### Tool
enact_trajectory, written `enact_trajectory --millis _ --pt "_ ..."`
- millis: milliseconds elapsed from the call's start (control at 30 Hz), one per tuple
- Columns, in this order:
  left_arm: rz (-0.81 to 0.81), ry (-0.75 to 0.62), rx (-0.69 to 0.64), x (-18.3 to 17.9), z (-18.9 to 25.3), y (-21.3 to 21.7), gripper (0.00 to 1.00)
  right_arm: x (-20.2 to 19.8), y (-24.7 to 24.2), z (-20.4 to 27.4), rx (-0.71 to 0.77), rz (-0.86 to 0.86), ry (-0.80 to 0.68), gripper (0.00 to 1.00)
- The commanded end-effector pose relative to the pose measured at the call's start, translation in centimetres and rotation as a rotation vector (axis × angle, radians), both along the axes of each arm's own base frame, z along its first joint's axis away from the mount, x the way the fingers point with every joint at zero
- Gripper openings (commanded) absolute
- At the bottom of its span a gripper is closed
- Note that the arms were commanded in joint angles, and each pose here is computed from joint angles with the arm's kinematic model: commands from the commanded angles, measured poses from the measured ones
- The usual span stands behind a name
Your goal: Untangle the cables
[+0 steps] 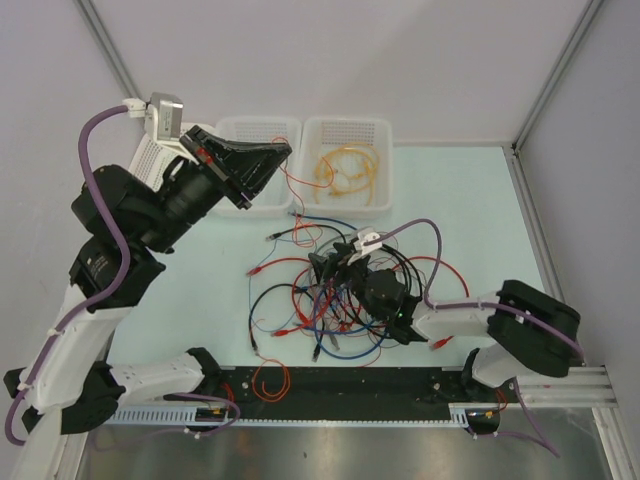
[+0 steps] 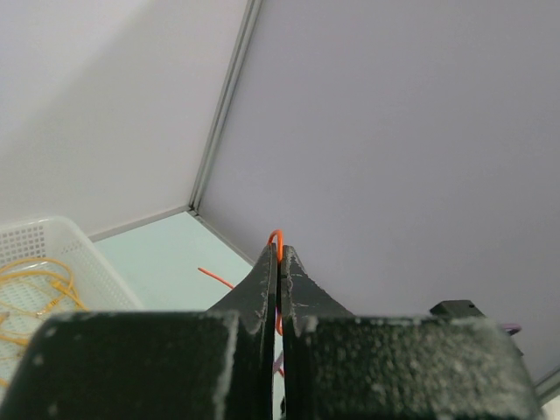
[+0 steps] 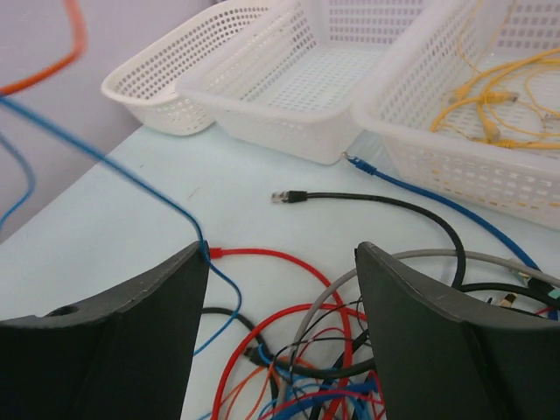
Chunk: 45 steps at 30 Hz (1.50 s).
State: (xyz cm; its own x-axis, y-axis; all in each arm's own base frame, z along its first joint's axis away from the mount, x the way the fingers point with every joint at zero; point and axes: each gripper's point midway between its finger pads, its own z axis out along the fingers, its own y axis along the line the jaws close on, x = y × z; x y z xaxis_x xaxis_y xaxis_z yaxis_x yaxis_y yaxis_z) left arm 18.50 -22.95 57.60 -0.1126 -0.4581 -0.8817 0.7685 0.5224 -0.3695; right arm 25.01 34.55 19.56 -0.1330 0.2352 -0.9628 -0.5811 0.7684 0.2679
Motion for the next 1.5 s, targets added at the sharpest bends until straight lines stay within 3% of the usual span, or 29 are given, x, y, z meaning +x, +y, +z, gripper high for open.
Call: enact_trajectory --millis 0,167,200,300,500,600,700,733,800,833,1033,1200,1467 --pt "-0.059 -0.007 -0.053 -1.4 1.7 0.0 0.00 3.1 -0.4 4.1 0.249 -0.108 -0.148 0.72" --pt "-0.069 0.013 -0.051 -1.3 1.2 -0.3 0.00 4.0 1.1 4.5 0.295 -0.072 -0.177 0.63" --pt "-0.072 0.019 -0.050 -1.3 0.9 -0.4 0.00 4.0 1.2 4.5 0.296 -0.064 -0.176 0.51" --pt "-0.057 0.026 -0.045 -1.2 0.4 -0.2 0.00 3.5 1.0 4.3 0.266 -0.047 -0.164 0.28" --pt "-0.023 0.026 -0.043 -1.0 -0.7 0.5 0.00 1.8 -2.6 4.9 0.250 -0.067 -0.156 0.01" --pt "0.014 0.027 -0.027 -0.6 -1.3 1.0 0.00 1.2 -4.4 5.2 0.214 -0.097 -0.129 0.00" --pt "0.139 0.019 -0.008 0.7 -1.2 2.8 0.00 1.4 -7.4 4.3 0.167 -0.181 0.003 0.00" --pt "0.178 -0.014 -0.003 0.8 -0.3 3.7 0.00 2.1 -9.1 1.3 0.069 -0.227 0.098 0.00" --pt "0.247 -0.044 -0.010 1.3 1.1 5.0 0.00 2.3 -11.4 0.2 0.120 -0.281 0.216 0.00" --pt "0.274 -0.092 -0.021 1.2 3.0 5.6 0.00 2.5 -13.4 -2.7 0.047 -0.322 0.310 0.00" --pt "0.323 -0.288 -0.164 -0.9 13.1 8.5 0.00 0.8 -16.2 -8.5 0.016 -0.377 0.568 0.00" --pt "0.338 -0.399 -0.254 -2.5 17.5 10.0 0.00 -0.6 -16.9 -11.8 -0.043 -0.398 0.690 0.00" --pt "0.299 -0.398 -0.251 -2.3 17.2 8.9 0.00 -1.3 -17.2 -12.7 -0.062 -0.384 0.710 0.00"
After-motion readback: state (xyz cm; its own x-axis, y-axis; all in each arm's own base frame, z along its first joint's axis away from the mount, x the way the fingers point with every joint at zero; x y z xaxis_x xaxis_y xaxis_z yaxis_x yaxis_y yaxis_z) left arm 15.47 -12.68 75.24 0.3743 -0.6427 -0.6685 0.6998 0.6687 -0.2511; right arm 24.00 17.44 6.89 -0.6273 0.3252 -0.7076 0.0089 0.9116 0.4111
